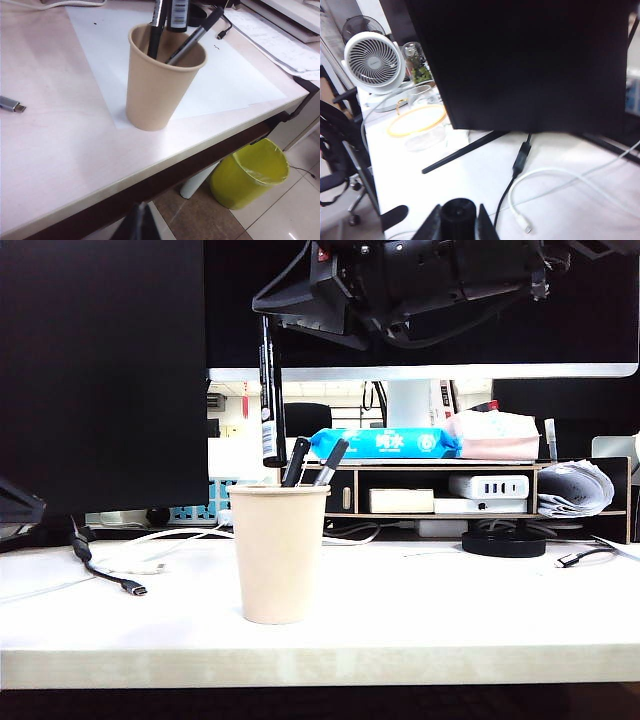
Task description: Pick up the marker and insert it into the paper cup.
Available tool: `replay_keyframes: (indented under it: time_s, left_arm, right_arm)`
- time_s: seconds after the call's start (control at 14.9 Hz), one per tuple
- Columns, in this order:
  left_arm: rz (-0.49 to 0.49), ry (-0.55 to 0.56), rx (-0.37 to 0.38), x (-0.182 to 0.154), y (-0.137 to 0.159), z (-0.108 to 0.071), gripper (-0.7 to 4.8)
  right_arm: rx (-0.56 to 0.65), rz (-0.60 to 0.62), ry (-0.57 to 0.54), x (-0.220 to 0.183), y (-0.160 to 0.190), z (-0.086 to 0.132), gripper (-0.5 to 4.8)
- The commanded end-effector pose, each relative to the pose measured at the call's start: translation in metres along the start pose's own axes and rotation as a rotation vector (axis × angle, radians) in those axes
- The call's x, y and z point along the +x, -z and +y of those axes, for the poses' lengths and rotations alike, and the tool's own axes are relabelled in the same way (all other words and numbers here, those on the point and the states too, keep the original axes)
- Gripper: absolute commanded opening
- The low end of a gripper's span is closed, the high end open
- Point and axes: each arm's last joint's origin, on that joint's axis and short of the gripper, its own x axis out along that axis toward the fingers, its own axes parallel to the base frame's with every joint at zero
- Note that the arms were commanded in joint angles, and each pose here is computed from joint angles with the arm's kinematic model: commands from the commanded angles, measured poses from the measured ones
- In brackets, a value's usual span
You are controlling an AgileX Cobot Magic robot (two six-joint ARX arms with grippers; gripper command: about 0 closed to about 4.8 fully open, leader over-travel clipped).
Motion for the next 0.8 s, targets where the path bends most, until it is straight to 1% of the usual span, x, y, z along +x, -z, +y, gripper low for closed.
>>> replay_keyframes:
  time_s: [0.07, 0.27, 0.67, 0.8]
  left_arm:
    - [-0.007, -0.001, 0.004, 0.000, -0.001, 0.000, -0.05]
    - [-0.006, -0.001, 0.004, 0.000, -0.001, 0.000, -0.05]
    - [-0.007, -0.001, 0.004, 0.000, -0.001, 0.000, -0.05]
    - [-0.006, -0.001, 0.004, 0.000, -0.001, 0.000, -0.05]
  right_arm:
    - [-0.043, -0.031, 0.032, -0.002, -0.001, 0.000, 0.53]
    - [-0.047, -0.027, 0.048, -0.007, 0.015, 0.003, 0.53]
    - [-0.042, -0.020, 0.041, -0.007, 0.028, 0.002, 0.53]
    - [-0.046, -0.026, 0.025, -0.001, 0.033, 0.009, 0.53]
